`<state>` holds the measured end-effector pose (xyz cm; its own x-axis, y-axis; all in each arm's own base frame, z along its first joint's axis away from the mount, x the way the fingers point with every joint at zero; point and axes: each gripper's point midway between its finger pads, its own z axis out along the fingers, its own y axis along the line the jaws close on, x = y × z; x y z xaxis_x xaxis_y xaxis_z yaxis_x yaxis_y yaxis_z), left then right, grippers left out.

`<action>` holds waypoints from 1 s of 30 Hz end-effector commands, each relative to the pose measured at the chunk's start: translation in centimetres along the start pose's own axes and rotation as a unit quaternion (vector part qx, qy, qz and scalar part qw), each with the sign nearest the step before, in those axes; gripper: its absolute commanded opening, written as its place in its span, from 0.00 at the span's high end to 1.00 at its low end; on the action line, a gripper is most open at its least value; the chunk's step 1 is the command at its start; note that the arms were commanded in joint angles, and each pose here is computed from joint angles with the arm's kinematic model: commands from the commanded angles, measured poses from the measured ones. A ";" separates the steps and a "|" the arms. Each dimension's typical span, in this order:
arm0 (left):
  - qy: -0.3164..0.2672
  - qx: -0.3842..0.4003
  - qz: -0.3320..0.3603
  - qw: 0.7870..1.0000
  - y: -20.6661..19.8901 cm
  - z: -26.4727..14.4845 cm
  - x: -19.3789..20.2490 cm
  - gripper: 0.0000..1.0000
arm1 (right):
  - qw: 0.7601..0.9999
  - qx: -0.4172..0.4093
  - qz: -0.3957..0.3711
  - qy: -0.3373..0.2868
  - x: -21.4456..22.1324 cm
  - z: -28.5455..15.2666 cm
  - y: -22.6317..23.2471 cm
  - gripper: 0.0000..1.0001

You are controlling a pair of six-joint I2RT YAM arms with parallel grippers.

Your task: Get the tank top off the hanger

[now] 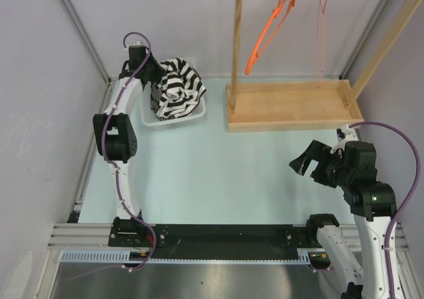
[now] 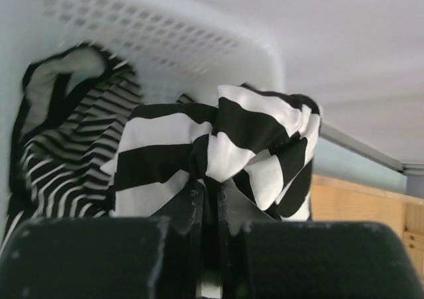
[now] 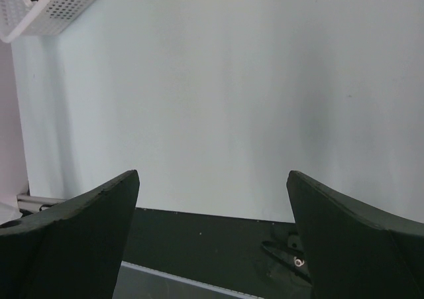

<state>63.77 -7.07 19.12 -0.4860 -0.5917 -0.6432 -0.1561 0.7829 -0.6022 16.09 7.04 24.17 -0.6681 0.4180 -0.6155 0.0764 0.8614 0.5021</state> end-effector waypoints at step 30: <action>0.161 0.336 0.144 0.917 -7.4 -38.5 36.0 0.01 | 0.987 -0.146 -0.002 0.058 9.4 11.1 9.9 0.00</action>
<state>17.16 -26.05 17.33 -0.7050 -0.1171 -0.6995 0.4759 0.6531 -0.5890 17.62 21.74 15.76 -0.8085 0.2320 -0.5409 -0.1485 0.8089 0.5689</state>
